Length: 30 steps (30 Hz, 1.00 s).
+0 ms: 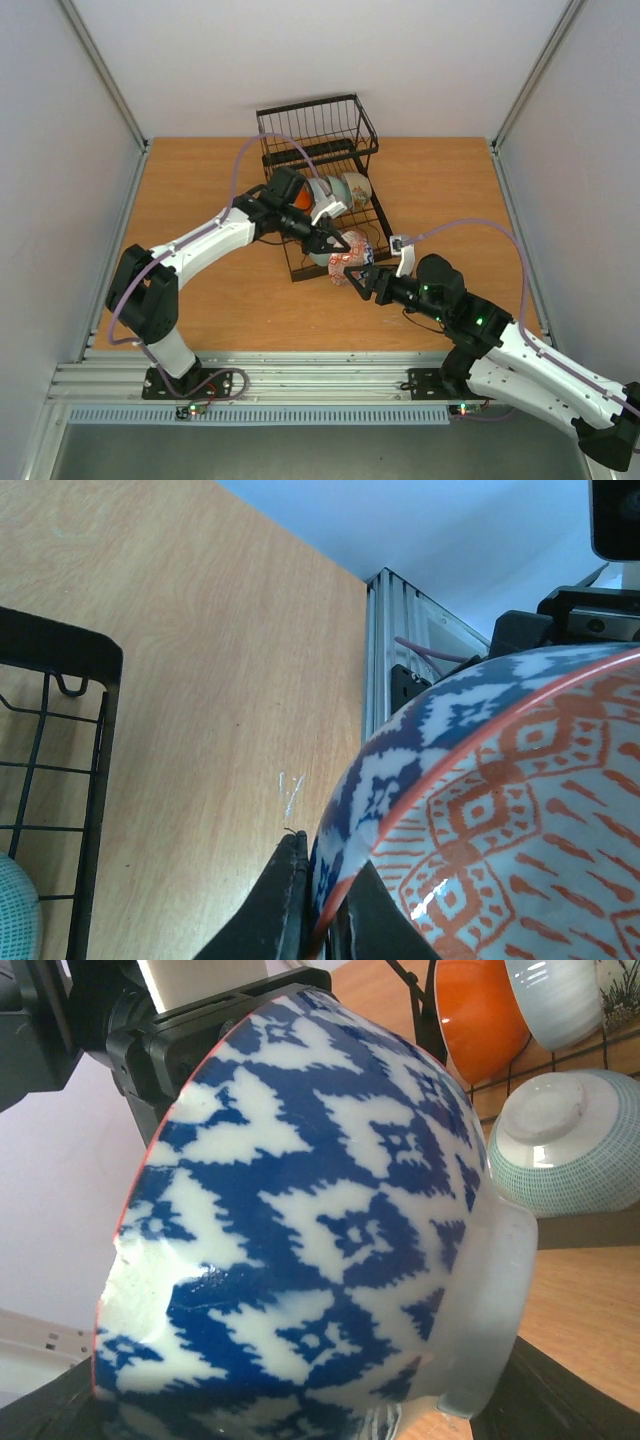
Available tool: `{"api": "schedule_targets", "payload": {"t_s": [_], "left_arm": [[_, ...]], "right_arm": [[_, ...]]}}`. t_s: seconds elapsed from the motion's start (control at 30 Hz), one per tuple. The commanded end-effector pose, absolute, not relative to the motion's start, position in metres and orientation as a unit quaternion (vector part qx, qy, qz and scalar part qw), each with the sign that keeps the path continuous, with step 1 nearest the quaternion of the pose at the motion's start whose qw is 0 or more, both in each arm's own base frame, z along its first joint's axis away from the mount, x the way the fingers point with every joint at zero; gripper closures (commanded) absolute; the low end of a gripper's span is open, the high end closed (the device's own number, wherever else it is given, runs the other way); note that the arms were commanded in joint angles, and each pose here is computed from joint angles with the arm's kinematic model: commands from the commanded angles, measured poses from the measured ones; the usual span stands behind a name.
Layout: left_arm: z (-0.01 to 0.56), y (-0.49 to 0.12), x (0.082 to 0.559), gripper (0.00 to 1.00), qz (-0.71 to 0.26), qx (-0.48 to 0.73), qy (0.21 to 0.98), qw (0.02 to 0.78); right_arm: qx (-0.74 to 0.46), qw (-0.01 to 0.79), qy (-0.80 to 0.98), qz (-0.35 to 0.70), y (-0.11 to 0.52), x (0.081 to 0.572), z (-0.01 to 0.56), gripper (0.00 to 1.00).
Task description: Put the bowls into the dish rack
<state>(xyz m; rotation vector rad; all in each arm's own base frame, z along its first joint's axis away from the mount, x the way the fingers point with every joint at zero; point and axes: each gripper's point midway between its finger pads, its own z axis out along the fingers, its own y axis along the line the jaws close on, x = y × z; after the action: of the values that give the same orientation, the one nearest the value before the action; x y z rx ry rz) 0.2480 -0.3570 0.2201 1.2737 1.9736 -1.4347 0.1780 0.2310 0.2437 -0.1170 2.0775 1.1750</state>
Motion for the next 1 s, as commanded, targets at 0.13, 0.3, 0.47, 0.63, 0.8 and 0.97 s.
{"api": "schedule_targets", "payload": {"t_s": [0.13, 0.3, 0.47, 0.63, 0.8, 0.97], "left_arm": [[0.250, -0.361, 0.242, 1.00, -0.538, 0.468, 0.665, 0.222], [0.248, -0.361, 0.245, 1.00, -0.530, 0.465, 0.672, 0.226], [0.240, -0.360, 0.261, 1.00, -0.494, 0.452, 0.700, 0.249], [0.232, -0.352, 0.291, 0.71, -0.418, 0.425, 0.746, 0.295], [0.238, -0.330, 0.323, 0.48, -0.325, 0.391, 0.782, 0.362], [0.258, -0.293, 0.355, 0.42, -0.215, 0.354, 0.802, 0.431]], "right_arm": [[-0.072, 0.379, 0.788, 0.479, 0.237, 0.172, 0.261, 0.73], [-0.074, 0.392, 0.797, 0.454, 0.230, 0.176, 0.265, 0.99], [-0.079, 0.400, 0.829, 0.383, 0.216, 0.184, 0.260, 0.99], [-0.083, 0.416, 0.863, 0.274, 0.198, 0.204, 0.255, 0.99], [-0.098, 0.419, 0.884, 0.183, 0.192, 0.224, 0.247, 0.99], [-0.143, 0.395, 0.903, 0.088, 0.207, 0.254, 0.226, 0.99]]}}
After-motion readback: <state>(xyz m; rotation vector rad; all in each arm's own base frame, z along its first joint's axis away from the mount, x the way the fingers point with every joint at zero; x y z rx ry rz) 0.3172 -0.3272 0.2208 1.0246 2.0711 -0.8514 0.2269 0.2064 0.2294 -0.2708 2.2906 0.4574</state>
